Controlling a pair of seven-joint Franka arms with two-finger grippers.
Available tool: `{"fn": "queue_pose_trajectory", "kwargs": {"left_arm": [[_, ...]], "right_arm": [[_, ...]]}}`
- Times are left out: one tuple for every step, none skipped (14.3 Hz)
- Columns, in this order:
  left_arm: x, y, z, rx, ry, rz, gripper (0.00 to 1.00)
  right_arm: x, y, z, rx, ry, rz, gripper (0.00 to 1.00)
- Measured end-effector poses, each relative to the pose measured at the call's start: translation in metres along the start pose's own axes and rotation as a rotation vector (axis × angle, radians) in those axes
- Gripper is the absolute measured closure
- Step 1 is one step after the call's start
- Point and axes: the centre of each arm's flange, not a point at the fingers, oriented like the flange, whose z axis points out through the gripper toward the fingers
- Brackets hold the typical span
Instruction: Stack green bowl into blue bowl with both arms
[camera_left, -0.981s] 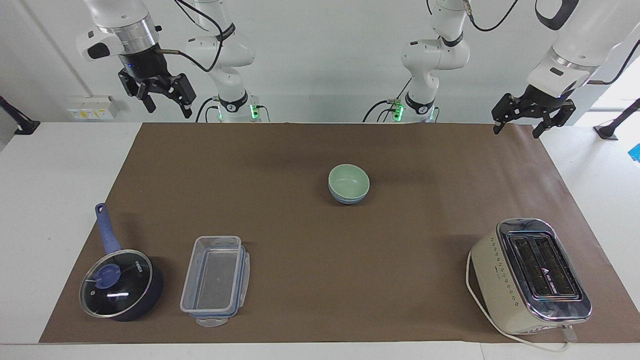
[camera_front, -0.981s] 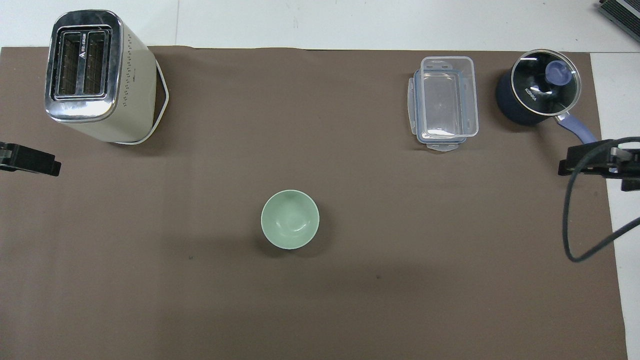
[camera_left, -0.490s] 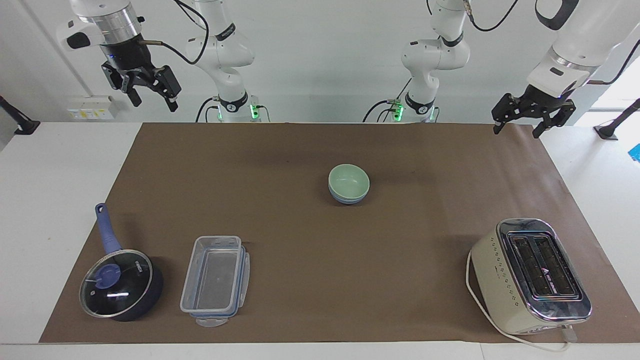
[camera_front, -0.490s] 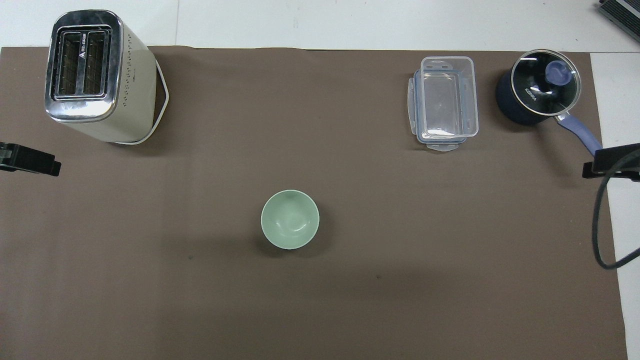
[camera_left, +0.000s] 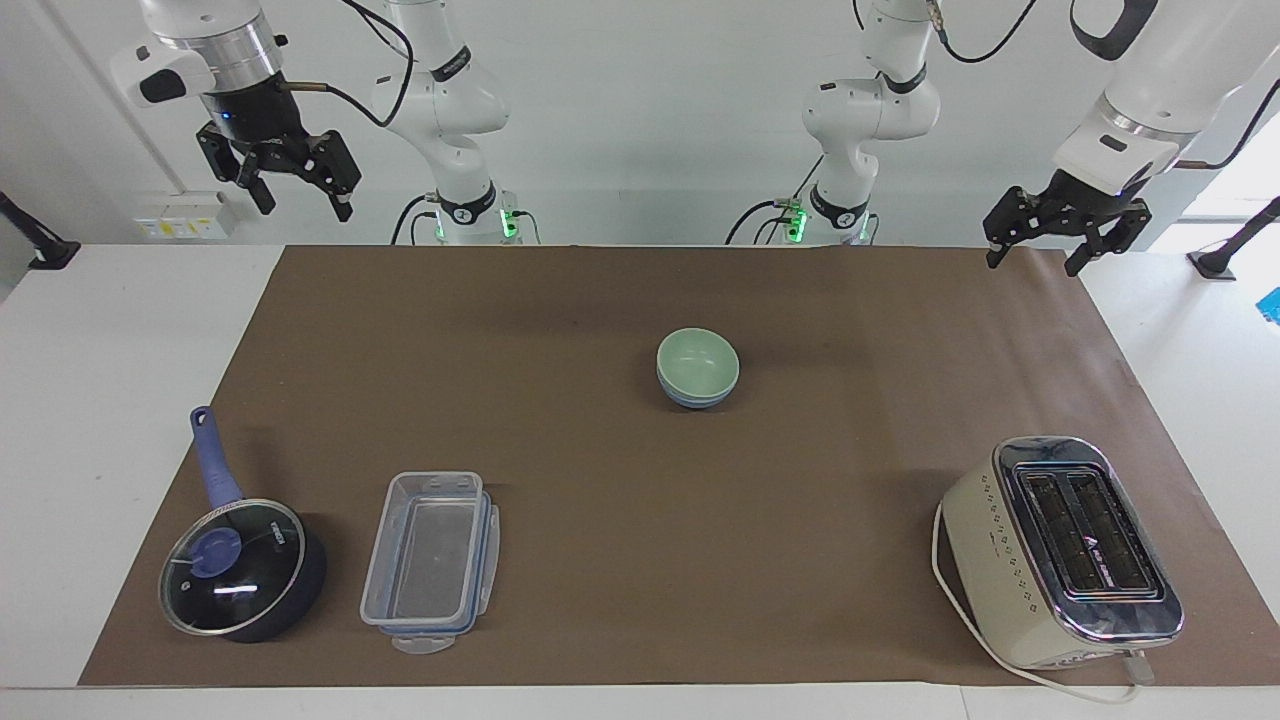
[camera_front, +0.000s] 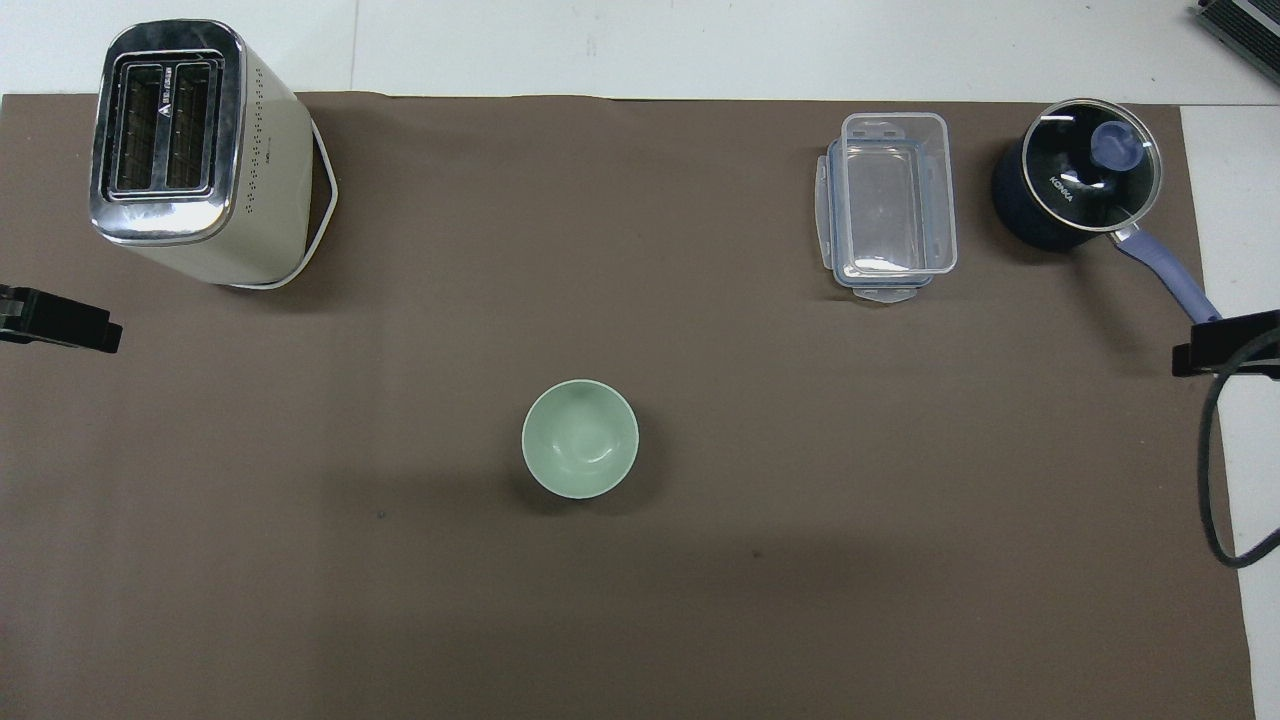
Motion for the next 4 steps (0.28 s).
{"fn": "queue_pose_trajectory", "kwargs": {"left_arm": [[-0.0005,0.0001,0.0004,-0.001,-0.004,0.0,0.0],[-0.001,0.0002,0.0007,-0.001,-0.009,0.0,0.0],[-0.0012,0.0002,0.0008,-0.002,-0.011,0.0,0.0],[-0.0013,0.0003,0.0009,-0.002,-0.012,0.0,0.0]], "right_arm": [[-0.0017,0.0009,0.001,-0.003,-0.014,0.001,0.0],[-0.0026,0.0012,0.0014,-0.004,-0.021,0.001,0.0],[-0.003,0.0013,0.0014,-0.005,-0.023,0.001,0.0],[-0.0031,0.0013,0.0014,-0.005,-0.023,0.001,0.0]]}}
